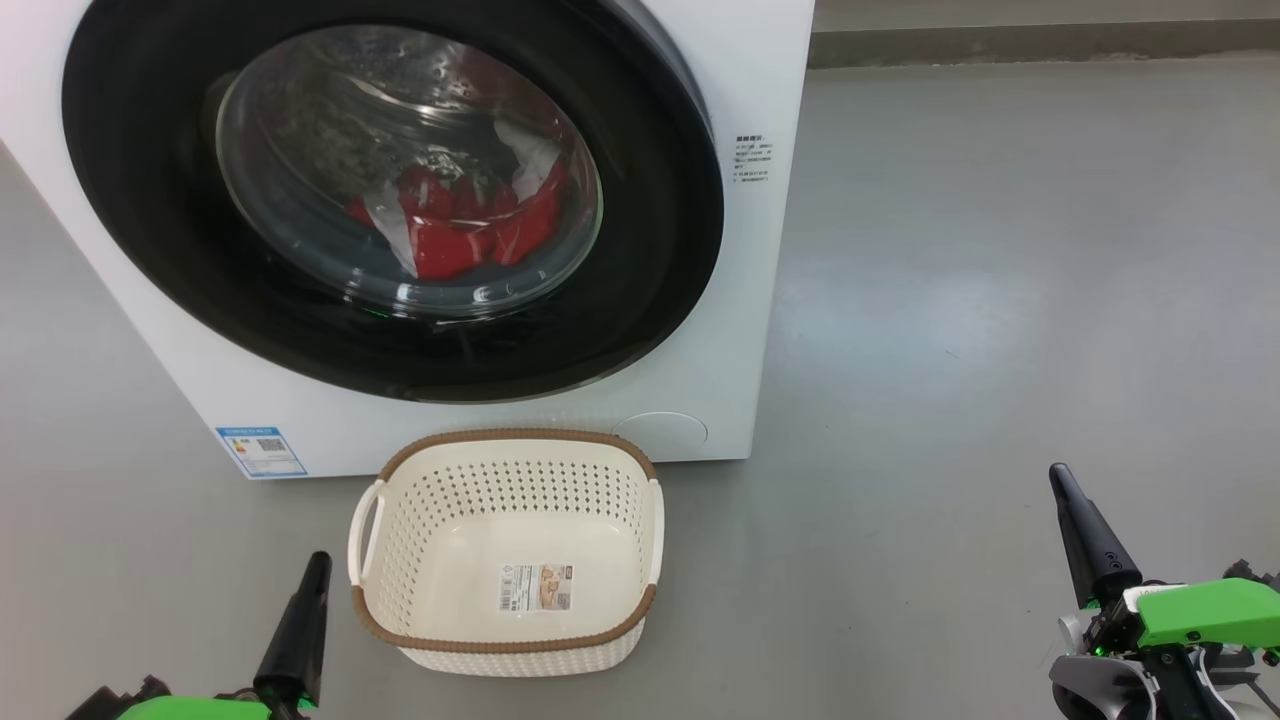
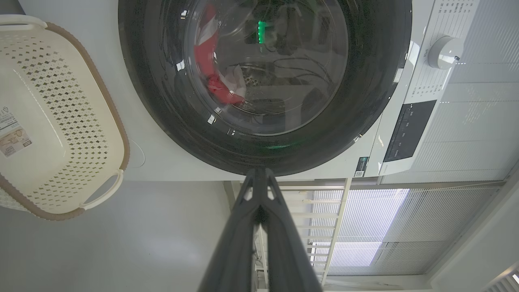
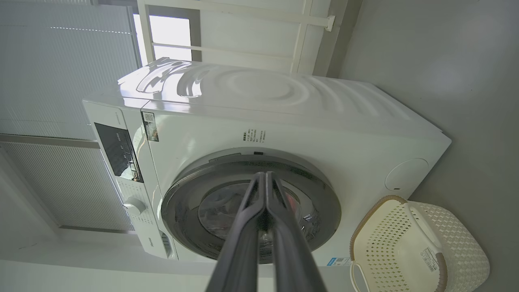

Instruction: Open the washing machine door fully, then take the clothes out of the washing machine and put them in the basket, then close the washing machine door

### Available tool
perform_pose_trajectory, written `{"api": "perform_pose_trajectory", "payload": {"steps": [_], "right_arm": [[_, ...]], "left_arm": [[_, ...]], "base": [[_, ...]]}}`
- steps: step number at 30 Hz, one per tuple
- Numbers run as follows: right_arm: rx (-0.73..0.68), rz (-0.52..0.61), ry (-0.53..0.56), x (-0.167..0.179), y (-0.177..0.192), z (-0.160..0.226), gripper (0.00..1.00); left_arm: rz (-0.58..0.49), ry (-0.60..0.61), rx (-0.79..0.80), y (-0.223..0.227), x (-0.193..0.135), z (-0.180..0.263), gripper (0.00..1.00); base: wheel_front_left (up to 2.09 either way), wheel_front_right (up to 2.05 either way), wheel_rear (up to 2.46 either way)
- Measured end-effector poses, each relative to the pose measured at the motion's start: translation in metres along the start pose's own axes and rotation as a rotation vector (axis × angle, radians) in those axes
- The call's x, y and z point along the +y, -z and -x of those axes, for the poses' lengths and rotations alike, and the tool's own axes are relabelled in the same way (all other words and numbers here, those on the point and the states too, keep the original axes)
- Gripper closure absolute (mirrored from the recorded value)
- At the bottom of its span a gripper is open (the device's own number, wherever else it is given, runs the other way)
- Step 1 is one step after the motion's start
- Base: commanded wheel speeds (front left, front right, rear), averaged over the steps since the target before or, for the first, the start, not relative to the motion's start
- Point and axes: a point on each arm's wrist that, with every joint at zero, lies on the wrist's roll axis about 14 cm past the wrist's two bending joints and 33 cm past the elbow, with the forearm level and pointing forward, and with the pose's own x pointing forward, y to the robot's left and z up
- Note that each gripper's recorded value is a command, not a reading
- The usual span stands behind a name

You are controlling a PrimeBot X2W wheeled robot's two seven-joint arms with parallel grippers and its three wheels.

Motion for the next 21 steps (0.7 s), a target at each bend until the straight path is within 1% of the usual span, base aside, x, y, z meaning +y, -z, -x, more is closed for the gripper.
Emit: {"api": "perform_pose_trajectory", "payload": {"steps": [5,6,11,13,21], "right_arm": [[0.002,-0.001,0.000,0.000,0.000,0.000,1.00],[0.004,-0.004,0.010,-0.004,0.001,0.001,0.00],[0.004,-0.031,0.126,-0.043,0.008,0.018,0.00],[0.004,-0.040,0.157,-0.053,0.010,0.024,0.00],[0.017,-0.034,0.157,-0.053,0.018,0.022,0.00]], "left_arm": [[0.000,0.000,0.002,0.000,0.000,0.000,1.00],[0.004,-0.010,0.002,0.001,0.003,0.001,0.00],[0.025,-0.114,0.000,0.005,0.039,0.015,0.00],[0.031,-0.144,0.000,0.006,0.049,0.020,0.00],[0.031,-0.148,0.007,0.012,0.050,0.020,0.00]], "base": [[0.00,0.00,0.00],[0.00,0.00,0.00],[0.00,0.00,0.00],[0.00,0.00,0.00],[0.00,0.00,0.00]]}}
